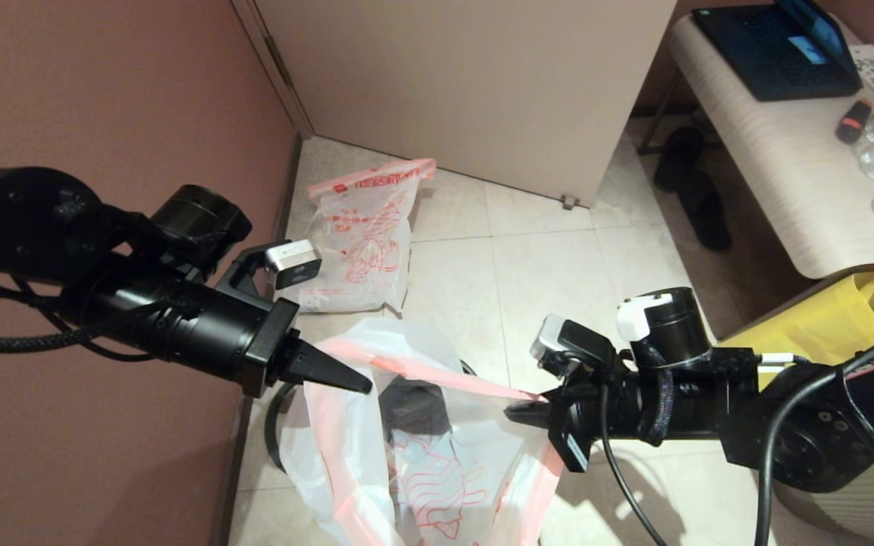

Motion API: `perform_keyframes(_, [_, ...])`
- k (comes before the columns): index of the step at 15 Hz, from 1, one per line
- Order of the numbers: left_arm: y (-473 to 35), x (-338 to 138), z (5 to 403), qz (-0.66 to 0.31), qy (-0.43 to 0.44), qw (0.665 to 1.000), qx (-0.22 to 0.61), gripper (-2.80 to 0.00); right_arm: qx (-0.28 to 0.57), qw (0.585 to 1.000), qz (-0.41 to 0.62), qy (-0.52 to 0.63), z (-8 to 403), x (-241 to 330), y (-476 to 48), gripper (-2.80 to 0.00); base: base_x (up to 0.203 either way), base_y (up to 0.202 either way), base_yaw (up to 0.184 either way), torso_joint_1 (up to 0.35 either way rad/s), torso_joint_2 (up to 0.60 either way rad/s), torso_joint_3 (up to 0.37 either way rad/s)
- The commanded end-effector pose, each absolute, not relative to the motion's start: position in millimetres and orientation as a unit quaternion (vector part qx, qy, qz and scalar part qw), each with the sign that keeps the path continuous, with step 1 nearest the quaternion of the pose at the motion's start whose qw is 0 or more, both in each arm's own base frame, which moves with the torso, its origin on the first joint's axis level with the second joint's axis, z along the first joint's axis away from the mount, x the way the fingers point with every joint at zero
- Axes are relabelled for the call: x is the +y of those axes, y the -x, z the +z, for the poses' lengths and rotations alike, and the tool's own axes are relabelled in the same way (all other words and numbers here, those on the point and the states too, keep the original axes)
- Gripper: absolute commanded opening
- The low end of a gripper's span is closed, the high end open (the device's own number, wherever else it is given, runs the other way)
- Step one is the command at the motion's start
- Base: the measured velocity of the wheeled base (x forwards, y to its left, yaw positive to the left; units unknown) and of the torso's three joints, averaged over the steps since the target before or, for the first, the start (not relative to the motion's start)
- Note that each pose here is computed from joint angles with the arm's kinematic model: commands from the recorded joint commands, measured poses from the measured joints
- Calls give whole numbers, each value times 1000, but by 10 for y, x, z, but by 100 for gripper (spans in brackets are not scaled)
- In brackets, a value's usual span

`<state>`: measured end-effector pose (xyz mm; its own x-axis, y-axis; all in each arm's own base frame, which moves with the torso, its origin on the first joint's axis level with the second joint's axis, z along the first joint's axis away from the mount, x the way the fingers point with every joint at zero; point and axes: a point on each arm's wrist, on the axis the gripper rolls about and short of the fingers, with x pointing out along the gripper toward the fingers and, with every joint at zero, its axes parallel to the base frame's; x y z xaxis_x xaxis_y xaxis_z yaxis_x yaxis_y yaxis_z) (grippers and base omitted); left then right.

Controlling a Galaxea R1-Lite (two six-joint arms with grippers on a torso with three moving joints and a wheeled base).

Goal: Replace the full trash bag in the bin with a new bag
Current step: Put the new garbage bag on the trash can

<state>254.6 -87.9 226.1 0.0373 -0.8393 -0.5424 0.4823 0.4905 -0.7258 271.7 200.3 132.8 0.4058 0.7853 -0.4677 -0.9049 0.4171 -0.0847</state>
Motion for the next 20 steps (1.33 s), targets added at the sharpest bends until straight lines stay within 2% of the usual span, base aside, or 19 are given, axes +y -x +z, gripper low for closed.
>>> perform_keyframes(1, [-2547, -880, 2242, -473, 179, 694, 512, -280, 181, 824, 513, 157, 1359, 1981, -2685, -280, 0, 0, 0, 0, 0, 0])
perform_keyframes(6, [-2594, -896, 2178, -470, 180, 690, 520, -280, 200, 823, 513, 140, 1318, 1959, -2652, -280, 0, 0, 0, 0, 0, 0])
perform_keyframes(7, [-2585, -894, 2180, -470, 179, 691, 519, 0, 204, 822, 513, 137, 1303, 1963, -2651, -280, 0, 0, 0, 0, 0, 0])
perform_keyframes(12, [-2390, -859, 2384, -484, 170, 704, 491, 0, 205, 824, 511, 137, 1280, 1964, -2677, -280, 0, 0, 0, 0, 0, 0])
perform_keyframes(16, [-1828, -663, 2741, -472, 161, 747, 439, 0, 205, 828, 504, 137, 1288, 1927, -2696, -280, 0, 0, 0, 0, 0, 0])
perform_keyframes(20, [-1368, -499, 2644, -395, 172, 779, 456, 0, 202, 830, 502, 136, 1308, 1900, -2701, -280, 0, 0, 0, 0, 0, 0])
